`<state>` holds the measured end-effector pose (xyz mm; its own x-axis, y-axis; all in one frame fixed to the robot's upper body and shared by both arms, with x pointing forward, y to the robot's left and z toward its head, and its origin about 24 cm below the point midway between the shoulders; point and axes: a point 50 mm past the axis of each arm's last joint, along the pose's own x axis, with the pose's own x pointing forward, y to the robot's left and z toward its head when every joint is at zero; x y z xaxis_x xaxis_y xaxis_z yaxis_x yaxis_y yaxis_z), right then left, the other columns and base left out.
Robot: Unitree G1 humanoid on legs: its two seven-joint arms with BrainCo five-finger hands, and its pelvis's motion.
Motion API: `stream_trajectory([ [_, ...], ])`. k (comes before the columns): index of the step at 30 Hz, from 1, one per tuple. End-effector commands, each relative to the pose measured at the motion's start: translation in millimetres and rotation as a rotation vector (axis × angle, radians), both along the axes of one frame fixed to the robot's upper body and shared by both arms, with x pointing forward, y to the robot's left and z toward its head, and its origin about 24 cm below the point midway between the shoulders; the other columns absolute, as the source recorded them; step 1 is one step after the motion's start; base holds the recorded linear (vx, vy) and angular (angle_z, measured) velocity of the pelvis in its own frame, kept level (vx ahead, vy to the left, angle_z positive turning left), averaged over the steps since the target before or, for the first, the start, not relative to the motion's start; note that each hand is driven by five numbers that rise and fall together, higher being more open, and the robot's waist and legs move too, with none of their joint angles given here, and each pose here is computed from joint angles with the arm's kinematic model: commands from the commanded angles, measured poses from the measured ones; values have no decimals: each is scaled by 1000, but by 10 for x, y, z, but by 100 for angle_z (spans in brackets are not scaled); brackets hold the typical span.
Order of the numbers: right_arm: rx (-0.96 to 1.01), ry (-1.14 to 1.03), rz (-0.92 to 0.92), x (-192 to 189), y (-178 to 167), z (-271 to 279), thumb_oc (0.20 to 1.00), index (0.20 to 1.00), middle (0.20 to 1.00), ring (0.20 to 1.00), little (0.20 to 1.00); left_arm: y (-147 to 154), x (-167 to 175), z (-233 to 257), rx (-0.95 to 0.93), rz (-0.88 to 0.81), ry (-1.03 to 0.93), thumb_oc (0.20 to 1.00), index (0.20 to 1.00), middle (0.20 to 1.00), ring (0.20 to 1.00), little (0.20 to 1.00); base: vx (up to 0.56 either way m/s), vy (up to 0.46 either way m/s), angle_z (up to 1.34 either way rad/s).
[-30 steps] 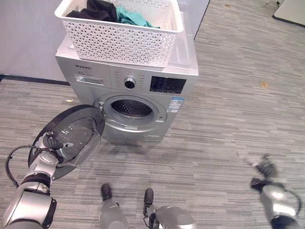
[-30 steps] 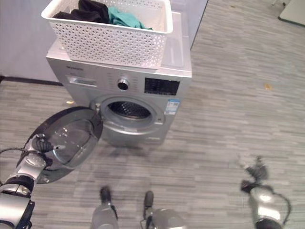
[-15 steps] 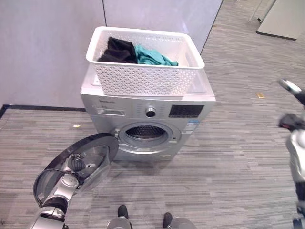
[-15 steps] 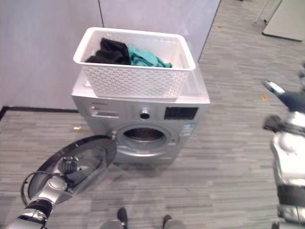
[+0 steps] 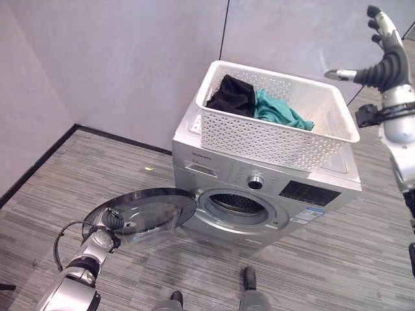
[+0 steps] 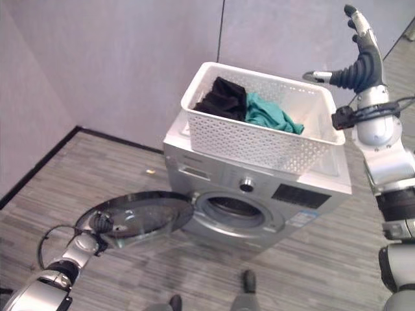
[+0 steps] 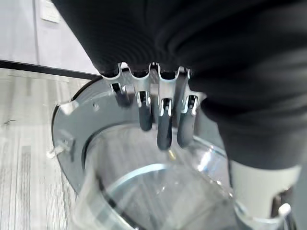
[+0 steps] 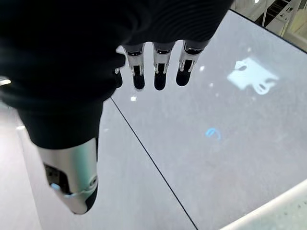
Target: Grab the laundry basket,head to the washer,open it,put in the laundry and shut it.
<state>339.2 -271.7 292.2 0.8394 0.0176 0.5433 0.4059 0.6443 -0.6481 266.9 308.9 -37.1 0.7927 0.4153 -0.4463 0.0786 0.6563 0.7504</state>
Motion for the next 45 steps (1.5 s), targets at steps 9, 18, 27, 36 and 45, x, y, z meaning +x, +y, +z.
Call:
stream_trajectory([
  [9,-223,108,42,261,311,527,1000,1000,1000,1000,1000,-230,-2,-98,-106,-53,-40,1000,1000,1000,1000,1000,129,-134,21],
  [18,-288,189,71,475,611,501,1000,1000,1000,1000,1000,-322,-202,-236,-168,-93,-21,1000,1000,1000,1000,1000,22,-44,1],
  [27,-367,371,-66,604,369,151,1000,1000,1000,1000,1000,-204,-837,-586,-260,9,130,1000,1000,1000,1000,1000,-4,-32,25],
  [36,-490,389,129,442,644,2,1000,1000,1000,1000,1000,-229,-1337,-892,-354,178,273,1000,1000,1000,1000,1000,-6,0,6],
  [45,-558,507,134,437,615,-314,1000,1000,1000,1000,1000,-336,-1323,-930,-407,194,268,1000,1000,1000,1000,1000,0,0,0],
])
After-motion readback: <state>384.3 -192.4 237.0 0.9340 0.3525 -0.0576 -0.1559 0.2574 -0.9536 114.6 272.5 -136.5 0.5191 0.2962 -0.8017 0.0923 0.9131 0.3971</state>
